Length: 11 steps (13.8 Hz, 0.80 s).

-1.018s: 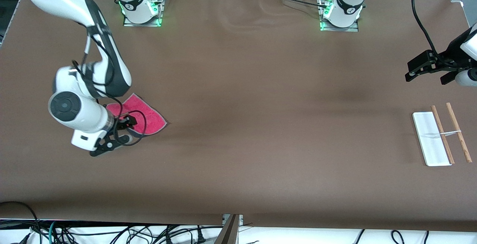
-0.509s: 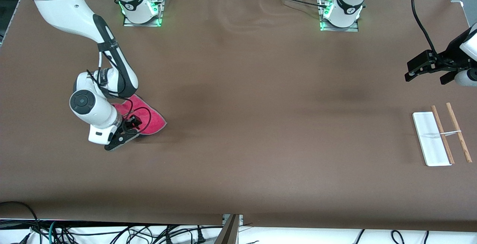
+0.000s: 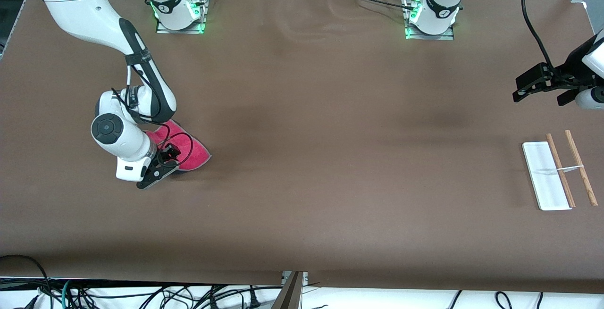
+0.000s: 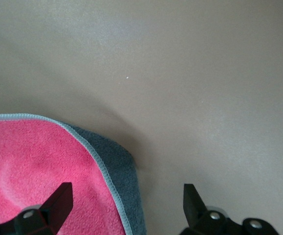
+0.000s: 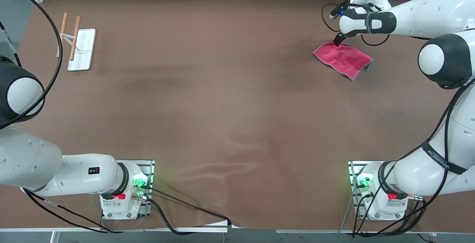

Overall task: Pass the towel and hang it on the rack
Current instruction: 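Close the right gripper on the towel edge and lift it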

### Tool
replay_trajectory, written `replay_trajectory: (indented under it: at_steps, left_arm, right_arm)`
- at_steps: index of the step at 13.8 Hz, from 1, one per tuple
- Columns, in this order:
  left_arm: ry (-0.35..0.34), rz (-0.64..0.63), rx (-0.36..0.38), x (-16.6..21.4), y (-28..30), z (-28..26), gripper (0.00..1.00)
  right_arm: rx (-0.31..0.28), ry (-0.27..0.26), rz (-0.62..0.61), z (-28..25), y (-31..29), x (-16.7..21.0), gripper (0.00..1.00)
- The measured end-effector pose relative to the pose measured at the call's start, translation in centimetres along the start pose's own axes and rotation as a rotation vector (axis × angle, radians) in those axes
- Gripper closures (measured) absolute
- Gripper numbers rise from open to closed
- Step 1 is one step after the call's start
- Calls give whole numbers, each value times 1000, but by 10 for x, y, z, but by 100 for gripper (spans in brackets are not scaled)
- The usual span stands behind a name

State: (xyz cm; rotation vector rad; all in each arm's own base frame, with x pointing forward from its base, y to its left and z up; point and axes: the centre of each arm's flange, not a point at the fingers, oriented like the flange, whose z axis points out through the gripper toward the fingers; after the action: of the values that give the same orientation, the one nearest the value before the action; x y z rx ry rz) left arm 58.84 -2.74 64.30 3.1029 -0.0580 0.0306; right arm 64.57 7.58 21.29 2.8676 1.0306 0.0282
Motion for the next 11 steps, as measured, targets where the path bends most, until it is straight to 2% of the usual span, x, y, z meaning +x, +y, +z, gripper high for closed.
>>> replay_trajectory:
  at_steps: [6, 7, 8, 9, 10, 11]
  left_arm:
    - [0, 9, -1, 0, 5, 0, 0]
    - [0, 9, -1, 0, 5, 0, 0]
    - [0, 11, -1, 0, 6, 0, 0]
    - [0, 14, -2, 0, 8, 0, 0]
    - [-1, 19, -2, 0, 11, 0, 0]
    - [-1, 24, -2, 0, 14, 0, 0]
  right_arm:
    - [6, -9, -20, 4, -2, -3, 1]
    - [6, -8, -22, 5, -2, -3, 5]
    - [6, -8, -23, 6, -3, -3, 17]
    - [6, -8, -24, 7, -3, -3, 17]
    - [6, -8, -25, 8, -3, -3, 23]
    - [6, -8, -26, 9, -3, -3, 33]
